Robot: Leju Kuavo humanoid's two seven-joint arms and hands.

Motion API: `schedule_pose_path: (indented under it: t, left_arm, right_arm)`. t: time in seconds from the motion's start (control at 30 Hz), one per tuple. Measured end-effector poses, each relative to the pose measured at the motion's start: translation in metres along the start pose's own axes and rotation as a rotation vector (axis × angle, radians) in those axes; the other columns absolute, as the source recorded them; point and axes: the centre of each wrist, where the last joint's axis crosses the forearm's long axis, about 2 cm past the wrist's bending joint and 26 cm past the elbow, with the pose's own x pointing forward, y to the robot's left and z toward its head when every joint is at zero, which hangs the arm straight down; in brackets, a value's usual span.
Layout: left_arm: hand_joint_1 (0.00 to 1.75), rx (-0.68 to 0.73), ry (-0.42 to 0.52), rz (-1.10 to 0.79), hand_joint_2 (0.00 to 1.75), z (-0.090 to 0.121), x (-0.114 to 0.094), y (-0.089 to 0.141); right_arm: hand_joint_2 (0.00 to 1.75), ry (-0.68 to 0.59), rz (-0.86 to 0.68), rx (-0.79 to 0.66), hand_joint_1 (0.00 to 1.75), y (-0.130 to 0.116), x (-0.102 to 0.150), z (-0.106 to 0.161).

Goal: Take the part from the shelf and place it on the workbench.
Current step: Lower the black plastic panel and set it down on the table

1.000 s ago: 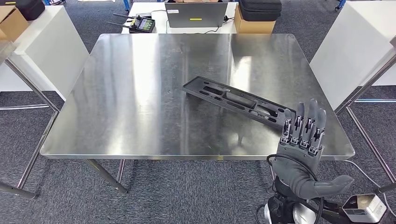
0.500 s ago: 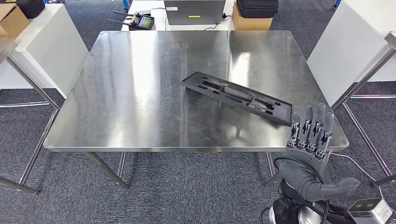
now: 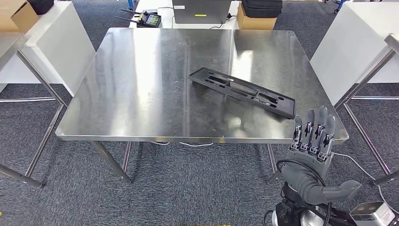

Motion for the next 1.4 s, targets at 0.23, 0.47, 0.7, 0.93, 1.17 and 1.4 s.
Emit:
schedule_pose_path:
  t: [0.23, 0.47, 0.7, 0.93, 1.17, 1.4]
  left_arm:
    - [0.0, 0.002, -0.005, -0.004, 0.0, 0.0, 0.0, 0.0]
    - [0.0, 0.001, -0.007, -0.003, 0.0, 0.001, 0.0, -0.002]
    - [0.0, 0.005, -0.004, -0.005, 0.0, 0.001, -0.002, 0.0]
    - [0.0, 0.006, -0.006, -0.006, 0.0, 0.0, 0.0, 0.001]
    - [0.0, 0.006, -0.009, -0.005, 0.0, 0.0, 0.0, 0.0]
    - [0.0, 0.002, -0.011, -0.007, 0.0, 0.0, 0.0, -0.001]
  right_arm:
    - [0.0, 0.004, 0.001, -0.011, 0.0, -0.001, 0.001, 0.003]
    - [0.0, 0.0, 0.0, -0.018, 0.0, -0.003, 0.002, 0.003]
    - [0.0, 0.003, -0.001, -0.024, 0.0, -0.003, 0.001, 0.003]
    - [0.0, 0.004, -0.001, -0.029, 0.0, -0.003, 0.0, 0.003]
    - [0.0, 0.02, 0.019, -0.051, 0.0, -0.005, 0.001, 0.005]
    - [0.0, 0.071, 0.089, -0.107, 0.0, -0.014, 0.003, 0.012]
